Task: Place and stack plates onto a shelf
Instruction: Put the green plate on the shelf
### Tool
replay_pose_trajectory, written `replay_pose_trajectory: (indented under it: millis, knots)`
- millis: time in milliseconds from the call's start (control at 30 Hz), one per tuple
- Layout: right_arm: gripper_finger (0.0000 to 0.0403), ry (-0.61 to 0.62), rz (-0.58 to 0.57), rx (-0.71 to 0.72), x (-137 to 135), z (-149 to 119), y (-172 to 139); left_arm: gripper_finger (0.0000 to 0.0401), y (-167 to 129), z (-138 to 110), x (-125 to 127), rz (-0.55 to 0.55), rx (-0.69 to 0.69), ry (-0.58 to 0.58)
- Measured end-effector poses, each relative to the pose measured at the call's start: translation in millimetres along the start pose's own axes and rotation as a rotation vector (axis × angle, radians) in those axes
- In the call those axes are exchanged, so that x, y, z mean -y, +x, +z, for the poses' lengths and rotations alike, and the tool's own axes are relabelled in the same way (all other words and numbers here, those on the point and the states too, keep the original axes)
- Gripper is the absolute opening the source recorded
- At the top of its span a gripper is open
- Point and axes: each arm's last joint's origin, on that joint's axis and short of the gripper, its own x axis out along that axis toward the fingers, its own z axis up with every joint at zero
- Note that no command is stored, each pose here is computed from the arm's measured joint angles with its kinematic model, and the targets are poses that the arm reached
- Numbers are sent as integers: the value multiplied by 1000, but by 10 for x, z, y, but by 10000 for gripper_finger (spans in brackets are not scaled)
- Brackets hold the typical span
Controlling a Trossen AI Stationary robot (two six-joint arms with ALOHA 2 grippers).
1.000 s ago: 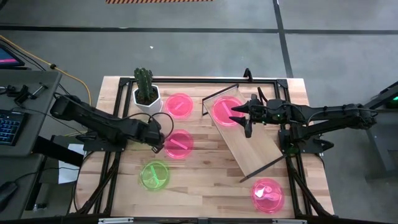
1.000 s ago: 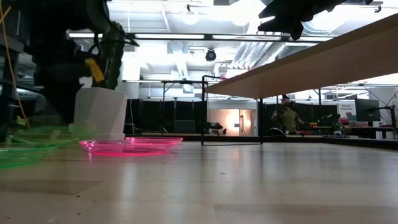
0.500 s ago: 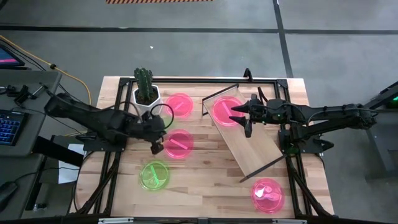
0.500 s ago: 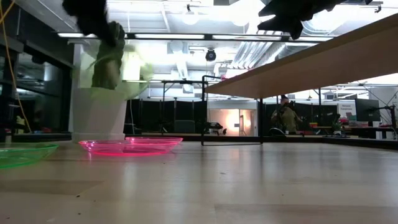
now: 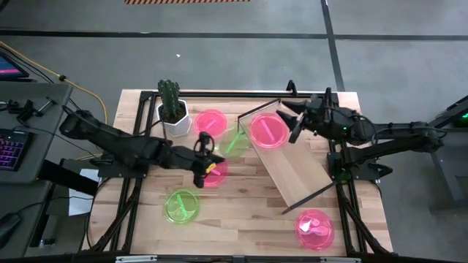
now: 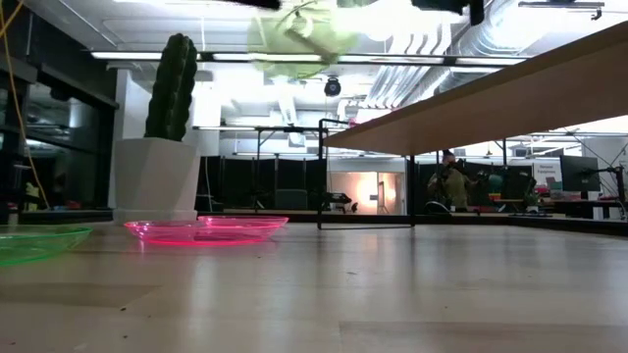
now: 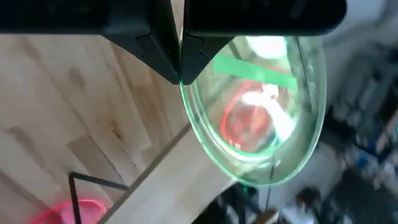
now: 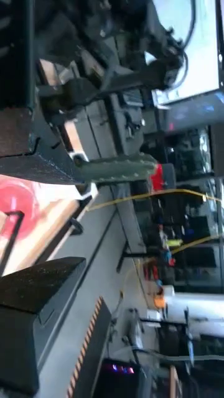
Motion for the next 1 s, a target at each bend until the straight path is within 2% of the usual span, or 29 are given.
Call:
replay_pose_trajectory:
  millis: [200, 367, 567, 833, 1000]
  knots:
    - [185, -14, -14, 43, 4, 187, -39, 0, 347, 209, -111, -58, 81, 143]
    - [185, -11, -15, 47, 5, 224, -49, 0, 710, 376, -102, -126, 107, 269]
    - [185, -12, -30, 44, 18, 226, -65, 0, 1149, 542, 6, -199, 218, 358]
    - [185, -12, -31, 41, 28, 230, -85, 0, 1624, 472, 228, -147, 287, 483]
    - [185, -2, -33, 31, 34, 221, -91, 0, 1794, 381, 278, -133, 285, 480]
